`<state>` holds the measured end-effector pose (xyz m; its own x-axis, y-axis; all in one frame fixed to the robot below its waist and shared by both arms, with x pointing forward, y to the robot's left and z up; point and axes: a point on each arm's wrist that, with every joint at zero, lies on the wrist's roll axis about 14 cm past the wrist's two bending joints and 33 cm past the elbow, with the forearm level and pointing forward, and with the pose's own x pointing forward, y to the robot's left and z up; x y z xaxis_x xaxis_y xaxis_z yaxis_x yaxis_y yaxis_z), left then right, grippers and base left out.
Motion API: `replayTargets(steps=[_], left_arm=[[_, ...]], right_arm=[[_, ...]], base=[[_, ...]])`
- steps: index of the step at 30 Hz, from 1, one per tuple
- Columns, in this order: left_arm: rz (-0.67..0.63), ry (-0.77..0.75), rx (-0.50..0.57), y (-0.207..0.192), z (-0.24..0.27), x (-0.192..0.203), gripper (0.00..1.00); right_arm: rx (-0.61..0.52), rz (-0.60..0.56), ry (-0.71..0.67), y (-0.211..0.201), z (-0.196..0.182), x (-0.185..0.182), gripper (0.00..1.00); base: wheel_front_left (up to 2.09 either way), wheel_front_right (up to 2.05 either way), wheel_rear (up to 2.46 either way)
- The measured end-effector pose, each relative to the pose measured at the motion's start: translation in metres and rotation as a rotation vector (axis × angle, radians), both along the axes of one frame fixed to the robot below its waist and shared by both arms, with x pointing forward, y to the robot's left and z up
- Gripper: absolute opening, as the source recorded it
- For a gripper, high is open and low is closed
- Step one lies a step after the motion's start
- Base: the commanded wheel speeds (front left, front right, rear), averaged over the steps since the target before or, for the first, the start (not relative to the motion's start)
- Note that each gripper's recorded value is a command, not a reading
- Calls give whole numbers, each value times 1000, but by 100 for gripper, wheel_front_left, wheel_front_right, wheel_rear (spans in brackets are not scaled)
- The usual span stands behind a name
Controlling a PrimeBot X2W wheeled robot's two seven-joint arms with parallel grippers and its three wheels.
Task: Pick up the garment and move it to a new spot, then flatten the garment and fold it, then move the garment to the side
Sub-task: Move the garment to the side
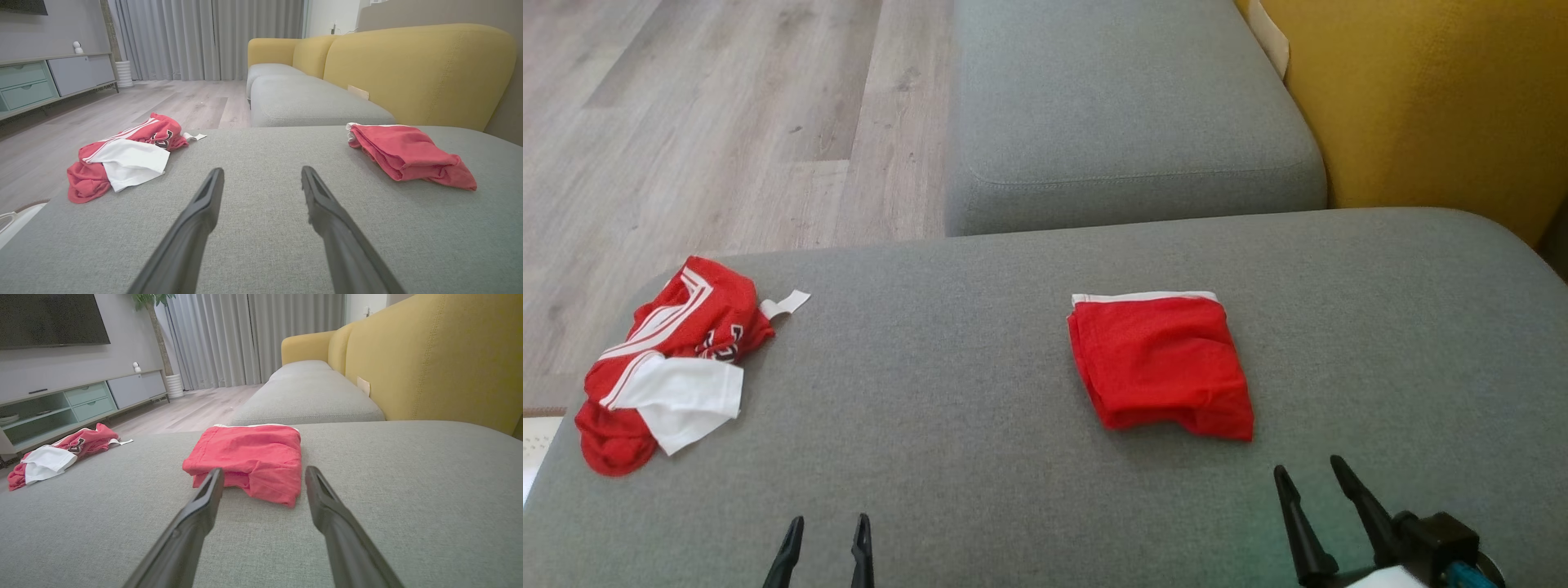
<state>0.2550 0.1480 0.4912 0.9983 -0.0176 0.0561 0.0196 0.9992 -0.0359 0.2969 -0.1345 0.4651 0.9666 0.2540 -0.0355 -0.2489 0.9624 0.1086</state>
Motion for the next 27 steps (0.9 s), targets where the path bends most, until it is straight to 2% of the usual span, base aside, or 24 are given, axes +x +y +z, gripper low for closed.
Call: replayTargets(steps=[27], left_arm=[[21, 34, 9, 2, -10, 0, 100]], right_arm=[[-5, -25, 9, -4, -3, 1, 100]], base=[[0, 0, 0]])
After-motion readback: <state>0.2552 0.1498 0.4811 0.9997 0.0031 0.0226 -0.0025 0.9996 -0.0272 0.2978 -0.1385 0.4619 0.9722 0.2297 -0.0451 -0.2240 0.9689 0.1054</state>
